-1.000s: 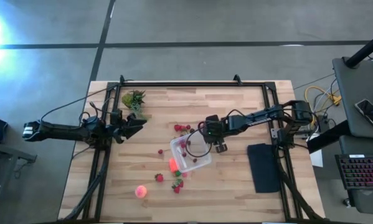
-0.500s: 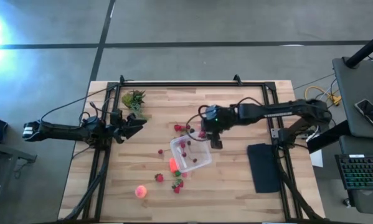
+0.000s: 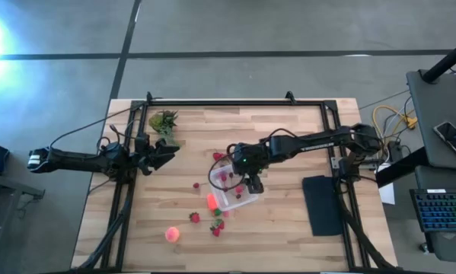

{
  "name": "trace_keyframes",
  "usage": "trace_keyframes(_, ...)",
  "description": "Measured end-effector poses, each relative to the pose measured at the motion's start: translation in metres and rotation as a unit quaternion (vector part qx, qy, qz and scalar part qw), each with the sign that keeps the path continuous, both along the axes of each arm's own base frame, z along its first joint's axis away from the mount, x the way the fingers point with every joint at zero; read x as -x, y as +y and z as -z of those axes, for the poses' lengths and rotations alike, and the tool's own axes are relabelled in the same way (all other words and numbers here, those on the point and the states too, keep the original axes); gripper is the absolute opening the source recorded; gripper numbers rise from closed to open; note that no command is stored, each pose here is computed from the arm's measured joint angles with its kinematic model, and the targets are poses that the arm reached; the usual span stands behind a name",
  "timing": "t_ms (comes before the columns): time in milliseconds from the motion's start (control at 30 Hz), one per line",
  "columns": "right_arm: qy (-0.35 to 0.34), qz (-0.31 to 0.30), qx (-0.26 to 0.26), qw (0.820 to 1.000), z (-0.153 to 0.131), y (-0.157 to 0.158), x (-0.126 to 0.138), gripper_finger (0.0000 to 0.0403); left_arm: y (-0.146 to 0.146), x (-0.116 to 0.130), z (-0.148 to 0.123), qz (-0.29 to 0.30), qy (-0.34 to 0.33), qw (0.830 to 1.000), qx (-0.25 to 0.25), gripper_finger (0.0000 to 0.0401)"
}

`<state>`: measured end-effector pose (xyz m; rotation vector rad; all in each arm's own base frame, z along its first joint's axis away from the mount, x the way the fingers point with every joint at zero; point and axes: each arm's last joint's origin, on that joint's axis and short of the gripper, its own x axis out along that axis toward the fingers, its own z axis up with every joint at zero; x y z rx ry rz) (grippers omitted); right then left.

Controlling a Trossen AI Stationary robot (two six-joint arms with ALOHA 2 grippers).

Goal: Pick and placing Produce into tupperware
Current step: Put the peach into the transparent container

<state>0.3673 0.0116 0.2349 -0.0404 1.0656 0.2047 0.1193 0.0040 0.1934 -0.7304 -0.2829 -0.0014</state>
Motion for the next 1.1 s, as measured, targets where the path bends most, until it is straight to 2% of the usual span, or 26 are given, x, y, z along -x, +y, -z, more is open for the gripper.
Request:
trace_keyframes(133,0.024,0.037,0.096,0.994,-0.014,-0.012,0.006,0.0256,0.0,0.0,0.0,0.0,0.0,1.0,0.0,0.0238)
trace_keyframes(167,0.029,0.051,0.105,0.993,-0.018,-0.019,0.009,0.0262,0.0,0.0,0.0,0.0,0.001,1.0,0.0,0.0238)
trace_keyframes(200,0.029,0.076,0.096,0.992,-0.021,-0.028,0.011,0.0265,0.0,0.0,0.0,0.0,0.002,1.0,0.0,0.0238)
trace_keyframes(267,0.052,0.147,0.028,0.987,-0.021,-0.056,0.017,0.0264,0.0,0.0,0.001,0.001,0.003,1.0,0.0,0.0238)
trace_keyframes(367,0.1,0.258,-0.08,0.958,-0.001,-0.1,0.029,0.0256,0.0,0.0,0.0,0.001,0.002,1.0,0.0,0.0238)
trace_keyframes(433,0.116,0.29,-0.102,0.945,0.009,-0.12,0.035,0.0248,0.0,0.0,0.001,0.001,0.004,1.0,0.0,0.0238)
trace_keyframes(500,0.109,0.261,-0.084,0.955,0.011,-0.126,0.035,0.0241,0.0,0.0,0.001,0.001,0.004,1.0,0.0,0.0238)
trace_keyframes(600,0.094,0.125,0.0,0.988,0.016,-0.122,0.03,0.0235,0.0,0.0,0.001,0.001,0.003,1.0,0.0,0.0238)
trace_keyframes(667,0.079,0.065,0.065,0.993,0.02,-0.12,0.027,0.0233,0.0,0.0,0.001,0.001,0.003,1.0,0.0,0.0238)
trace_keyframes(733,0.042,0.046,0.098,0.993,0.02,-0.122,0.021,0.0234,0.0,0.0,0.0,0.001,0.002,1.0,0.0,0.0238)
trace_keyframes(867,0.022,0.053,0.106,0.993,0.027,-0.127,0.018,0.0242,0.0,0.0,0.001,0.0,0.003,1.0,-0.003,0.0238)
trace_keyframes(1100,0.063,0.049,0.064,0.995,0.06,-0.122,0.011,0.0259,0.0,-0.002,0.002,-0.001,0.011,1.0,-0.003,0.0238)
